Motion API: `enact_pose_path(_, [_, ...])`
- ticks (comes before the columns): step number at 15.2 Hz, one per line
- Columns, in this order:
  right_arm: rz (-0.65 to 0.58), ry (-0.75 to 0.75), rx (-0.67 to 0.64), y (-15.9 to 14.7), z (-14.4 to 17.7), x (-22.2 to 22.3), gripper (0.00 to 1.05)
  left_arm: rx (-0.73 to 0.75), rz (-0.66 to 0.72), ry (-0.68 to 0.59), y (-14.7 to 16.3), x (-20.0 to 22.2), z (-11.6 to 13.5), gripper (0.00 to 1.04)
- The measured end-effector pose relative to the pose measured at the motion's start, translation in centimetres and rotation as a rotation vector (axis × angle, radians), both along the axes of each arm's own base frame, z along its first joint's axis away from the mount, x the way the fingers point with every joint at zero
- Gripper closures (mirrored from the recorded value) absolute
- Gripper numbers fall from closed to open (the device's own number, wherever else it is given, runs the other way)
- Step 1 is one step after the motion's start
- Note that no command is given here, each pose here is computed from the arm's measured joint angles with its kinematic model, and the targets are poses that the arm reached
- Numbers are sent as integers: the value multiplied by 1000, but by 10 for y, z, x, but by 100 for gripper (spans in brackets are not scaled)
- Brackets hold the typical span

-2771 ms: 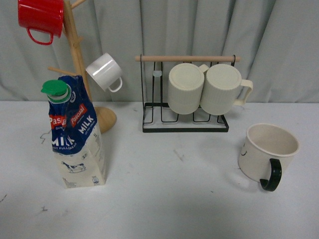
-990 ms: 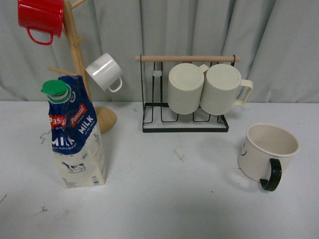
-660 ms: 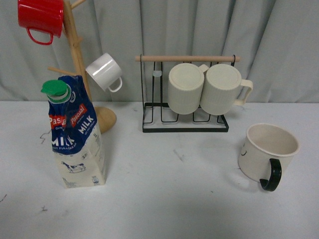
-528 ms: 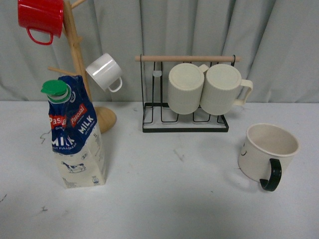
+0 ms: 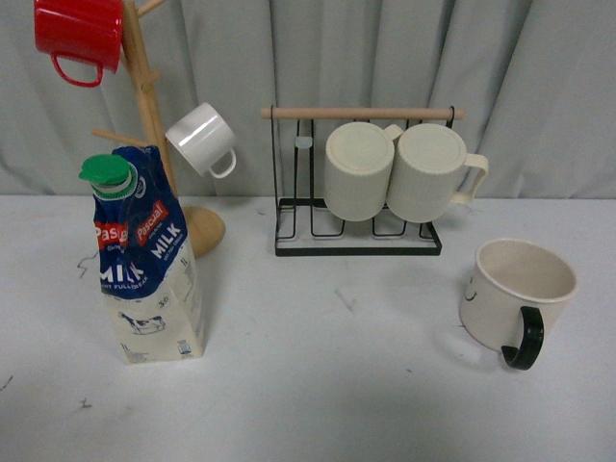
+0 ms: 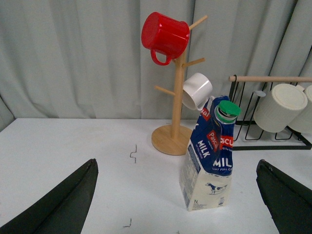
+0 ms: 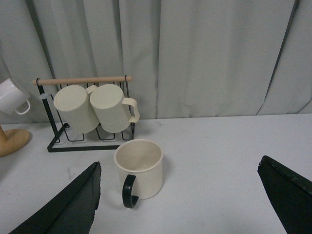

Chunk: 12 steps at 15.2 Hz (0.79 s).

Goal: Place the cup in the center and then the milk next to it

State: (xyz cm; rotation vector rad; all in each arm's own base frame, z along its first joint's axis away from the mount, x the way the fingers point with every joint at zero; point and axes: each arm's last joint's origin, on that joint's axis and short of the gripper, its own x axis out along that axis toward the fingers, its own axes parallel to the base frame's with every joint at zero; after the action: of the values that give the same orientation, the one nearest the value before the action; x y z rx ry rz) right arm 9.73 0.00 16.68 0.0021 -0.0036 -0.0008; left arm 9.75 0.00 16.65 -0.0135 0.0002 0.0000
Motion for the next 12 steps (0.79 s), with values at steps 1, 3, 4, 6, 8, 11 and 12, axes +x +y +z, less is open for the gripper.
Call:
enact_pose_path(1, [0,0,0,0,0,0,6,0,0,0,0,0,0,7])
enact_pose_path(3, [0,0,0,0,0,0,6,0,0,0,0,0,0,7])
enact_pose_path(4, [0,0,0,0,0,0,6,0,0,0,0,0,0,7])
enact_pose_path(6, [0,0,0,0,0,0,6,0,0,0,0,0,0,7])
enact_pose_path(8, [0,0,0,0,0,0,6,0,0,0,0,0,0,7])
enact_pose_path(11, [65,156,-18,2,7,10,6,0,0,0,0,0,0,7])
enact_pose_path(12, [43,96,-29,2,30,22,6,0,0,0,0,0,0,7])
